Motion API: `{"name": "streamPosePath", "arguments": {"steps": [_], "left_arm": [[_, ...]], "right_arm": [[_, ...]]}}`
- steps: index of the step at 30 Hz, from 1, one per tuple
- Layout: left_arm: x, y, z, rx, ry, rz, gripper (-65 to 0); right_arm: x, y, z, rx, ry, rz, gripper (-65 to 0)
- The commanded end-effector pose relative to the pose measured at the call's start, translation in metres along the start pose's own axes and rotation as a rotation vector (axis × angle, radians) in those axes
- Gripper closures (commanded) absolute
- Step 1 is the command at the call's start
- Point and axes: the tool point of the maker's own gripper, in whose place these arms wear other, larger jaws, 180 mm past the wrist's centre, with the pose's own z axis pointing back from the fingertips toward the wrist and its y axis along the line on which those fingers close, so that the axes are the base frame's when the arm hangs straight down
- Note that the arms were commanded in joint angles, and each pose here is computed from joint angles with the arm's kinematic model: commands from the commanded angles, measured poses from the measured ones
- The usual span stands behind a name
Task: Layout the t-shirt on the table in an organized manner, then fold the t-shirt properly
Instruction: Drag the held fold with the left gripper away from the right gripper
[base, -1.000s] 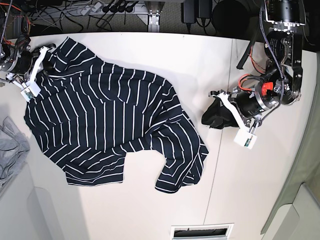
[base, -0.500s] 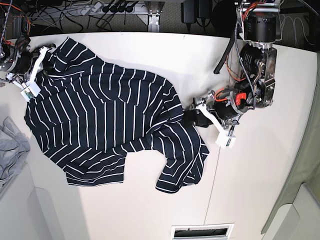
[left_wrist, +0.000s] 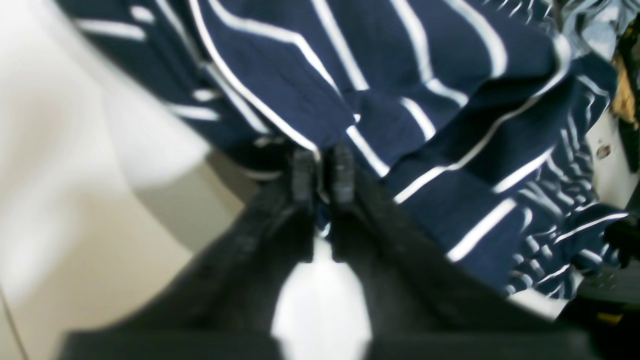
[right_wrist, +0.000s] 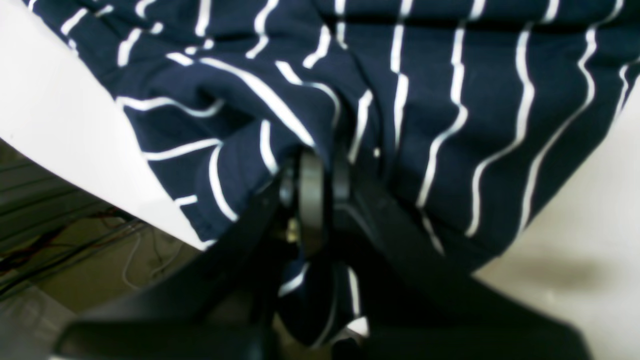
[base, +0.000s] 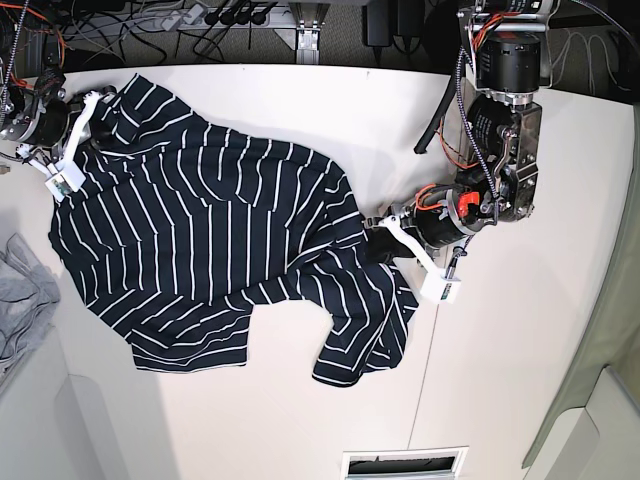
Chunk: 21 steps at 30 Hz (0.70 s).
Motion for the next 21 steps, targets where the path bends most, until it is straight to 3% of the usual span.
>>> {"name": "streamPosePath", "arguments": {"steps": [1,9,14,21], "left_arm": [[0.026,-0.009,0.001,-0.032,-0.057,-0.033,0.0],[0.067,-0.02,0.046,-0.076,-0.063,-0.207,0.0],[0.069,0.007,0.076,0.006,-0.023,-0.301,0.0],[0.043,0.063,0.125,0.138,0.106,-0.346,0.0]], "right_arm": [[0.009,-0.008,0.007,-0.016,-0.028,0.014,0.0],[0.006,-0.011,0.007,-0.034,-0.012,0.028,0.0],[0.002,-0.014,0.005,-0.043,0.004,0.027,0.0],[-0.004,-0.021,0.003,-0.063,0.017,0.029,0.0]]}}
